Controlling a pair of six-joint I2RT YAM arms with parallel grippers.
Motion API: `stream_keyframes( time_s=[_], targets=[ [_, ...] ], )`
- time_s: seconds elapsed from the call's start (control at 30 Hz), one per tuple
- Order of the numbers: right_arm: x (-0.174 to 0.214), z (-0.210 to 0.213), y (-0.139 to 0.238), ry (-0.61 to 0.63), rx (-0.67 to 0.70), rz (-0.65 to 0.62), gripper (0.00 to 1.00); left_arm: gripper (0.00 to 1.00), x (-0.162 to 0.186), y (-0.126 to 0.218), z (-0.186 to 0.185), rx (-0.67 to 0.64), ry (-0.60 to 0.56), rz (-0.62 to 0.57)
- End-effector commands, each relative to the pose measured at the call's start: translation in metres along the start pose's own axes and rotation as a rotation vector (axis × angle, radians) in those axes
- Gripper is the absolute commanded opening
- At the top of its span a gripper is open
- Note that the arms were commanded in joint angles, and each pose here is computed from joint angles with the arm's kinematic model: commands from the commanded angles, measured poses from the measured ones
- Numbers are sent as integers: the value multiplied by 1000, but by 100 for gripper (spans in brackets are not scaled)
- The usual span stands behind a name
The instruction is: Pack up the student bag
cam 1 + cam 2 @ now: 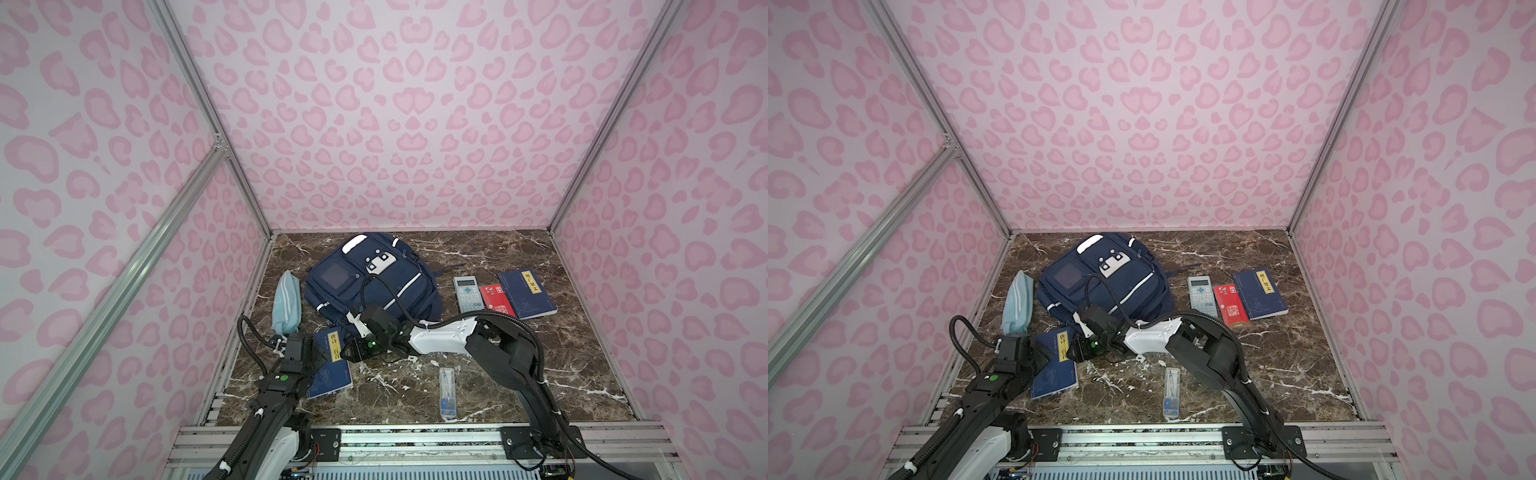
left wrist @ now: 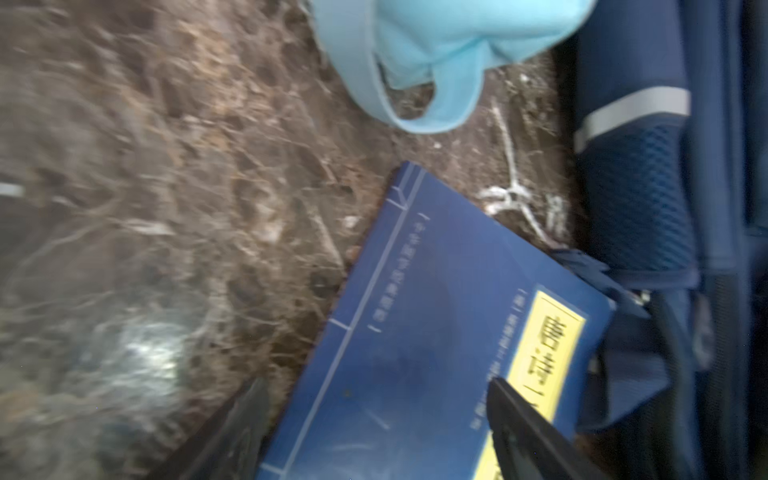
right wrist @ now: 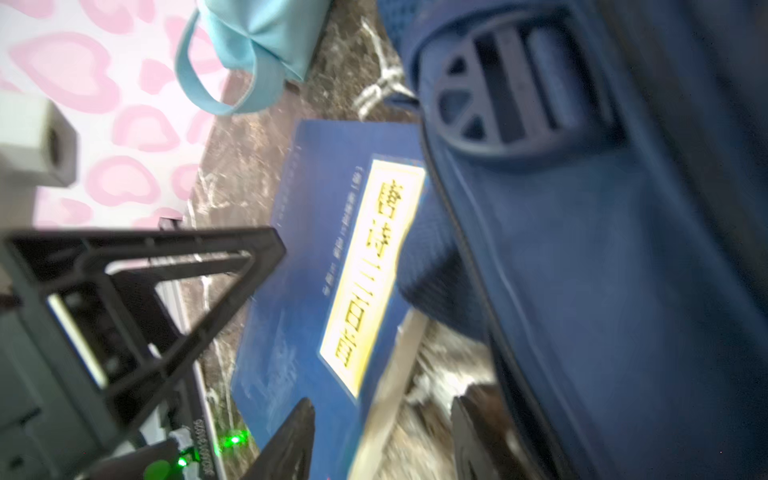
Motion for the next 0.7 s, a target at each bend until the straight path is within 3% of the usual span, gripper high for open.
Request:
stream_keyframes(
  time_s=[0.0,0.1,0.4,0.67],
  targets=[
    [9,-5,-12,-32,-27,36,54,74,20,2,11,-5,46,153],
    [9,-3,-20,-53,-74,37,49,66,22,4,12,25,67,160],
    [7,-1,-15,-49,-79,24,2,66,20,12,14,10,55,151],
    [-4,15,12,21,-66,-17,0,68,15,18,7,40,48,131]
  ],
)
Point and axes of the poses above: each gripper's point midway between its finger pads, its own y axis back along the fingers, its own z axis along the line the jaws close on, x = y × z, the point moved 7 cm from there along y, back along the fingers, and after that the axes turned 14 degrees about y, right-handed, at the moved point
